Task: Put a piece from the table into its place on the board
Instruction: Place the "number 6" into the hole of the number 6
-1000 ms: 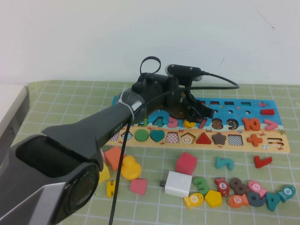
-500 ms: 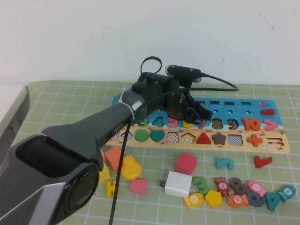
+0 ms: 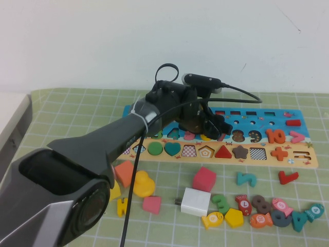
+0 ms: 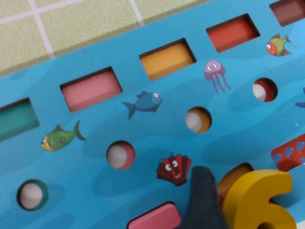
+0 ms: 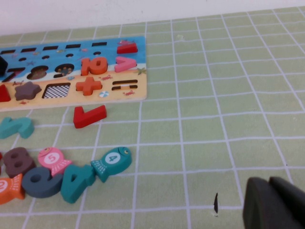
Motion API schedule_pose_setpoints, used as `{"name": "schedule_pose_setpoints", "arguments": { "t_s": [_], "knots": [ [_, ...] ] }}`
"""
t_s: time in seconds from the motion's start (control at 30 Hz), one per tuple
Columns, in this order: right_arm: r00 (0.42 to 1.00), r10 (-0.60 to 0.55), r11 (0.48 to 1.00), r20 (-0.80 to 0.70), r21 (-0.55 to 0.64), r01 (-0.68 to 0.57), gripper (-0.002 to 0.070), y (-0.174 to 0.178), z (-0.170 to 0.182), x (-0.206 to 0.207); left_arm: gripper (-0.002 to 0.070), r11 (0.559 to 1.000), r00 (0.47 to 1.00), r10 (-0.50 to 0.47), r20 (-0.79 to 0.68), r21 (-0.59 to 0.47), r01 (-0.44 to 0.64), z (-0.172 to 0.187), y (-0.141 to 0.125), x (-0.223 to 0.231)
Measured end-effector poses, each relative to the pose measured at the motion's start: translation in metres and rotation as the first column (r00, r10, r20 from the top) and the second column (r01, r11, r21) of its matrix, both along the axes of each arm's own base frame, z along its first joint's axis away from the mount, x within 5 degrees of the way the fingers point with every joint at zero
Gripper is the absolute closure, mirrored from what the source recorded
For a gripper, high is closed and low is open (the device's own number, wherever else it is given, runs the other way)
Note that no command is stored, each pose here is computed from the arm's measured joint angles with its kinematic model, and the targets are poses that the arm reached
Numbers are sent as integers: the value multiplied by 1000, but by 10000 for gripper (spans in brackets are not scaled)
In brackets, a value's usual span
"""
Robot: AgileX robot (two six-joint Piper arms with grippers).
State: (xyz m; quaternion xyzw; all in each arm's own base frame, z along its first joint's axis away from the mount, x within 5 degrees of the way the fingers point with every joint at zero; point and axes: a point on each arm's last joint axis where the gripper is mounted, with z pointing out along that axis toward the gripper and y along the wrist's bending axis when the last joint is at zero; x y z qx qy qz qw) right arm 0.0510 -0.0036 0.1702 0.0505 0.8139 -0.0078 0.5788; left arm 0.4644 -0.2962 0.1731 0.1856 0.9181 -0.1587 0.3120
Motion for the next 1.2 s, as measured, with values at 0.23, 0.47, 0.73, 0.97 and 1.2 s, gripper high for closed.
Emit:
{"name": "schedule_pose_setpoints", "arguments": {
  "t_s": [0.23, 0.47, 0.73, 0.97, 1.2],
  "knots": [
    [1000, 0, 1000, 0, 0, 0, 678, 0, 0, 0, 211, 1000, 1000, -10, 17, 6, 10, 15, -1, 3],
    [1000, 0, 1000, 0, 0, 0, 678, 0, 0, 0, 259, 999, 995, -39, 96, 14, 38, 55, -2, 7],
    [1000, 0, 1000, 0, 0, 0, 678, 0, 0, 0, 598, 996, 998, -70, 2, 61, 69, 41, -4, 0],
    [1000, 0, 1000, 0, 0, 0, 678, 0, 0, 0, 671, 990, 989, -119, -92, 68, 126, 11, -16, -6],
    [1000, 0, 1000, 0, 0, 0, 678, 0, 0, 0, 675, 988, 989, -119, -83, 91, 126, 8, -15, -5]
  ]
}}
